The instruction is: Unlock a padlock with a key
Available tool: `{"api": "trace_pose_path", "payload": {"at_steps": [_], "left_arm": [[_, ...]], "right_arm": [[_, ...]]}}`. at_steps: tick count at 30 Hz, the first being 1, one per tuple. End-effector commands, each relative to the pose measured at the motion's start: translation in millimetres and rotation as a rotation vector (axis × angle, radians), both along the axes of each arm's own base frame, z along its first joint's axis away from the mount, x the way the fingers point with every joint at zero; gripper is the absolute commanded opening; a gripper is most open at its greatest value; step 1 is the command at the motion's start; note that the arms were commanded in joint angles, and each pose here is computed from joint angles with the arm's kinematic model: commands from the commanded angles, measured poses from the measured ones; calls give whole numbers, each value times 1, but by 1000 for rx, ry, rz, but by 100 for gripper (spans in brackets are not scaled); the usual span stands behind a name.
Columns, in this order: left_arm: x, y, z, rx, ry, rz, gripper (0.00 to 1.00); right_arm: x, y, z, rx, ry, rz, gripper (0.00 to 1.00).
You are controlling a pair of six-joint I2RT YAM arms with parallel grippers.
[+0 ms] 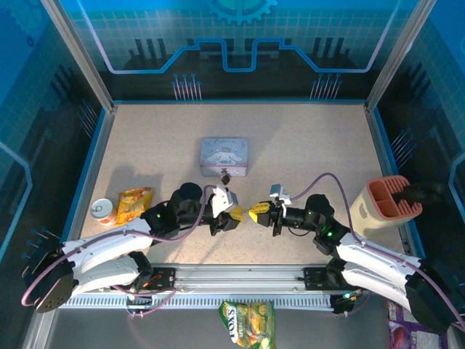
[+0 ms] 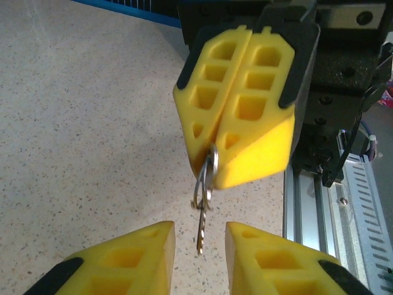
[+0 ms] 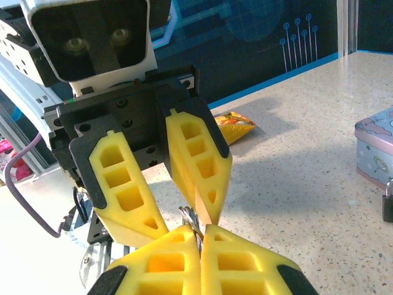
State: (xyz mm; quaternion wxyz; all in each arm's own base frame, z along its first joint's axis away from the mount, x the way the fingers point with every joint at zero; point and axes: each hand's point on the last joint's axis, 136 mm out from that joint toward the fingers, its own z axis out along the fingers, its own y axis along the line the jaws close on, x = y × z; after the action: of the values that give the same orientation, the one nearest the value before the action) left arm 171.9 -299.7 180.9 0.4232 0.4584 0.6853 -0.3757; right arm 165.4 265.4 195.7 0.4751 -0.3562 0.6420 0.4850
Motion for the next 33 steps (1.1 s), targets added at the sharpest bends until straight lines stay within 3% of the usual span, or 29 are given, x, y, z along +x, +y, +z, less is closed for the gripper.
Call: {"api": "trace_pose_path", "payload": {"at_steps": [1,11,17,21,24,27,33], "left_arm": [[-8,0,7,-44,-92,-59,29],[-10,-2,8,-38,-97,-83,17],[-9,-2,11,-39,-85,-72,1],[-9,-3,13,-42,-68,-79,0],[-9,-6,13,-29,-25,-84,0],[-6,-6,14,-32,-13,-72,0],[-6,-5,14,-35,-2,-80,0]], "right_arm": [[-6,2,4,3,-34,17,0],[-14,6,3,4,-41,48,0],[-13,6,2,-4,-53,32,0],[-10,7,-4,-42,-60,9,0],[-15,8,-5,-45,-79,31,19],[-14,5,-7,-59,-97,17,28],[-14,2,-11,-83,-112,6,23]]}}
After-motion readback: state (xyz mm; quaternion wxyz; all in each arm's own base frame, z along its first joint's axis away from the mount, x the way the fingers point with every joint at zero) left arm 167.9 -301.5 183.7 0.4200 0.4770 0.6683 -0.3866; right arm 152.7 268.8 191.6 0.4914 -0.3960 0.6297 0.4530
